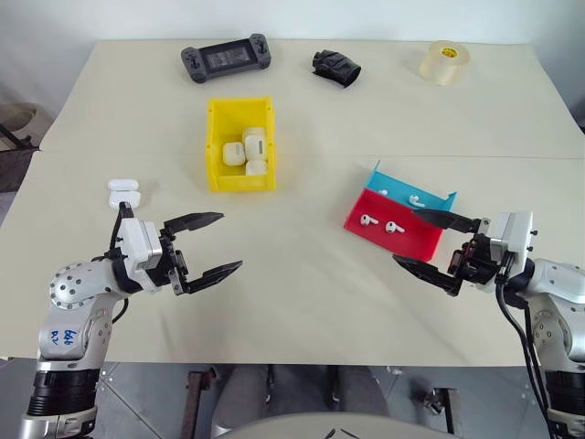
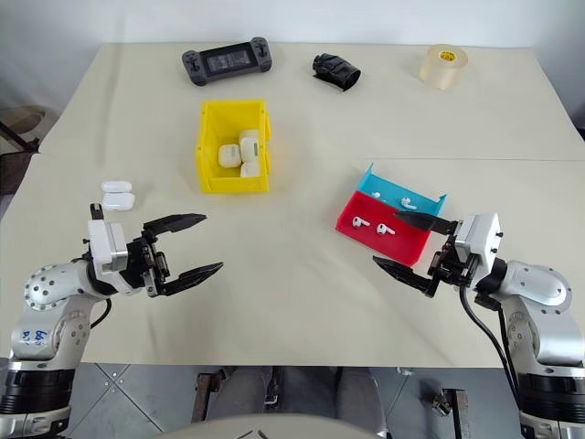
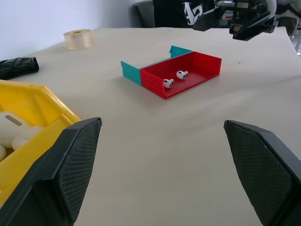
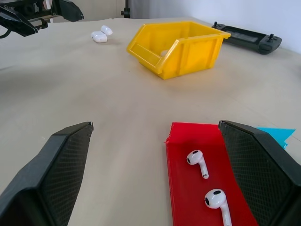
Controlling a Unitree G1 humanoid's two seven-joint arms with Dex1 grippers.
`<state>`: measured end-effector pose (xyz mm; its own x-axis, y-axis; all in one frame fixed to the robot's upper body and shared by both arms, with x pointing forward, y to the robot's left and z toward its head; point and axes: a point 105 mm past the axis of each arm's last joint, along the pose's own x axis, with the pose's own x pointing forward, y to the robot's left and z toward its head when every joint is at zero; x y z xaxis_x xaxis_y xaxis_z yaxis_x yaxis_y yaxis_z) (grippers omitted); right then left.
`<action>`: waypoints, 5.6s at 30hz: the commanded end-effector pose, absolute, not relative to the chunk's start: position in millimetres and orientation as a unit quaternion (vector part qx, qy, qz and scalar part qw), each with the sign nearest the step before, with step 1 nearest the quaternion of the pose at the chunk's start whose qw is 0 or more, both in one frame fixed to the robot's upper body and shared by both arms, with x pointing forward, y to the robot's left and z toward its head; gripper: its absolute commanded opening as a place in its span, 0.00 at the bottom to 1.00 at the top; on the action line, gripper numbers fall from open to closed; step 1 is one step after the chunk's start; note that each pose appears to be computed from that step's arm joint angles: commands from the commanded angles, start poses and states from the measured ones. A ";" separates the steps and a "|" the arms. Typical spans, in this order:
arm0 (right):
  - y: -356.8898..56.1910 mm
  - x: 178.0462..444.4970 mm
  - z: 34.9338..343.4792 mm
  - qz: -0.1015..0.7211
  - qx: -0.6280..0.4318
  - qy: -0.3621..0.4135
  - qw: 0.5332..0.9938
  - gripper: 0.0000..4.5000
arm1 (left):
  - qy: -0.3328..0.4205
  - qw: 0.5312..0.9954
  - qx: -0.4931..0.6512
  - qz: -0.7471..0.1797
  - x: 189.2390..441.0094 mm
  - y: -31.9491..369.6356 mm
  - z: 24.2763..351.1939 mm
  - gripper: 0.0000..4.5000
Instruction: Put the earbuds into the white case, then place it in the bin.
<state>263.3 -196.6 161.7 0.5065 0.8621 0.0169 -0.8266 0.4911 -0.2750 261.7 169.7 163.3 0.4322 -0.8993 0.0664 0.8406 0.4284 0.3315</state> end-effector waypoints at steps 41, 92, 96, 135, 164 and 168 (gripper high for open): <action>-110.7 258.2 180.6 0.585 -0.081 -0.183 0.786 1.00 | 0.221 0.969 0.010 0.114 292.3 354.1 152.2 0.99; -91.3 256.3 179.4 0.571 -0.052 -0.207 0.793 1.00 | 0.402 0.908 -0.040 0.107 364.1 343.8 148.0 0.78; -94.1 256.7 179.0 0.568 -0.053 -0.205 0.795 1.00 | 0.400 0.910 -0.049 0.097 363.2 338.0 146.0 0.62; -258.1 221.0 179.0 0.411 -0.212 -0.012 0.886 1.00 | -0.230 0.616 0.007 -0.754 202.5 62.9 168.1 0.62; -208.1 370.2 181.2 0.330 -0.307 0.291 0.844 1.00 | -0.208 0.650 0.008 -0.731 200.3 59.4 156.0 0.62; -198.2 377.0 176.6 0.351 -0.309 0.294 0.833 1.00 | -0.208 0.653 0.008 -0.728 199.3 59.8 156.4 0.62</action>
<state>374.4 -199.1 167.6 0.5678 0.4008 -0.7190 -0.7649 0.5797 -0.2809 204.9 61.0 149.2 -0.1305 -0.9585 0.2535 0.9611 -0.0595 0.2696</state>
